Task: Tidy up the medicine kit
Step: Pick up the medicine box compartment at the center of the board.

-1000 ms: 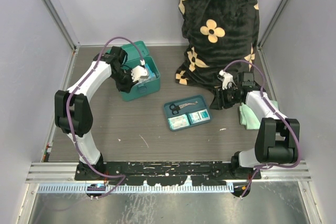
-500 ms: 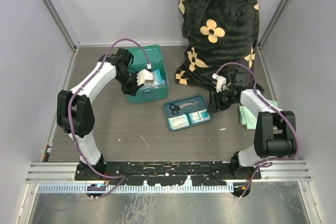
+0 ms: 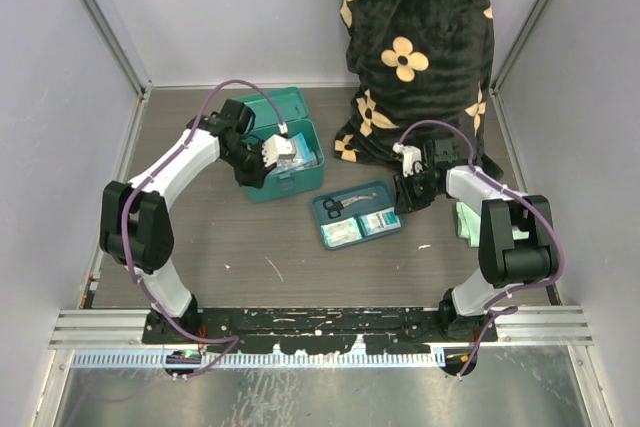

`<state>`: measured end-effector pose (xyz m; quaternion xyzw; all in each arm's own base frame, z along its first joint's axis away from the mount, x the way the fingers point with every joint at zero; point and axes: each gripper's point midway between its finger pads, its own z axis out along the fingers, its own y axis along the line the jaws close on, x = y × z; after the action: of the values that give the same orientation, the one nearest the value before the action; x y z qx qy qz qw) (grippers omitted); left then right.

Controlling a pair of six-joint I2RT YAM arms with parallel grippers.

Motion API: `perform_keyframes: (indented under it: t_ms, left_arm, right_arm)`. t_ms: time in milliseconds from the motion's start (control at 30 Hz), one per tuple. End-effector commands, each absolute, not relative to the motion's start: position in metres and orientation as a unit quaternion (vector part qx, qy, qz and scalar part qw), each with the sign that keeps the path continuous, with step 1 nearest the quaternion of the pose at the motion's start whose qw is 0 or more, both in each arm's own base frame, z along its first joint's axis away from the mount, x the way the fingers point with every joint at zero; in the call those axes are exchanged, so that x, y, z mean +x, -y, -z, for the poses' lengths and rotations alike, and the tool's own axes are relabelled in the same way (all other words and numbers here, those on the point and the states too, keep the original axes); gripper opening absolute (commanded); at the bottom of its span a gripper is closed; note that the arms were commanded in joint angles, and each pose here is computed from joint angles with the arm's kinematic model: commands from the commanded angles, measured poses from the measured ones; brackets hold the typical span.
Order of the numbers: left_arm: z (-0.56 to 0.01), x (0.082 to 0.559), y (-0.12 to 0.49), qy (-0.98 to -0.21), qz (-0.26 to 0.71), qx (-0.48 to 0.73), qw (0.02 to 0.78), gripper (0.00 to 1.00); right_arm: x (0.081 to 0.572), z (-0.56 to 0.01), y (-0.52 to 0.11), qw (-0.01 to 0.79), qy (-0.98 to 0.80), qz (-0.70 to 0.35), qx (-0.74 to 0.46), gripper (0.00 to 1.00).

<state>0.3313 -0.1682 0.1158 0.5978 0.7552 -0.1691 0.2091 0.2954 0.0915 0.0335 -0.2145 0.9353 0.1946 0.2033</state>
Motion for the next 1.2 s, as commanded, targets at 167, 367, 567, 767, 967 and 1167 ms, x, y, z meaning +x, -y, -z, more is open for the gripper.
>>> perform_keyframes:
  t_ms: [167, 367, 567, 767, 967, 1167]
  left_arm:
    - [-0.132, 0.305, 0.188, -0.753, 0.22, 0.578, 0.227, 0.08]
    - [-0.134, 0.301, 0.193, -0.753, 0.232, 0.571, 0.23, 0.08]
    - [-0.134, 0.293, 0.197, -0.754, 0.238, 0.568, 0.228, 0.07]
    - [-0.134, 0.283, 0.203, -0.753, 0.252, 0.562, 0.229, 0.07]
    - [-0.135, 0.27, 0.212, -0.752, 0.262, 0.558, 0.235, 0.07]
    - [-0.131, 0.255, 0.216, -0.747, 0.259, 0.568, 0.227, 0.07]
  right_arm:
    - [0.318, -0.041, -0.092, 0.234, -0.932, -0.169, -0.221, 0.3]
    - [0.316, -0.04, -0.093, 0.231, -0.931, -0.168, -0.226, 0.25]
    - [0.313, -0.041, -0.091, 0.229, -0.931, -0.162, -0.233, 0.14]
    - [0.309, -0.048, -0.086, 0.234, -0.929, -0.148, -0.244, 0.05]
    - [0.302, -0.051, -0.079, 0.231, -0.932, -0.131, -0.247, 0.01]
    - [0.291, -0.059, -0.073, 0.23, -0.931, -0.123, -0.255, 0.01]
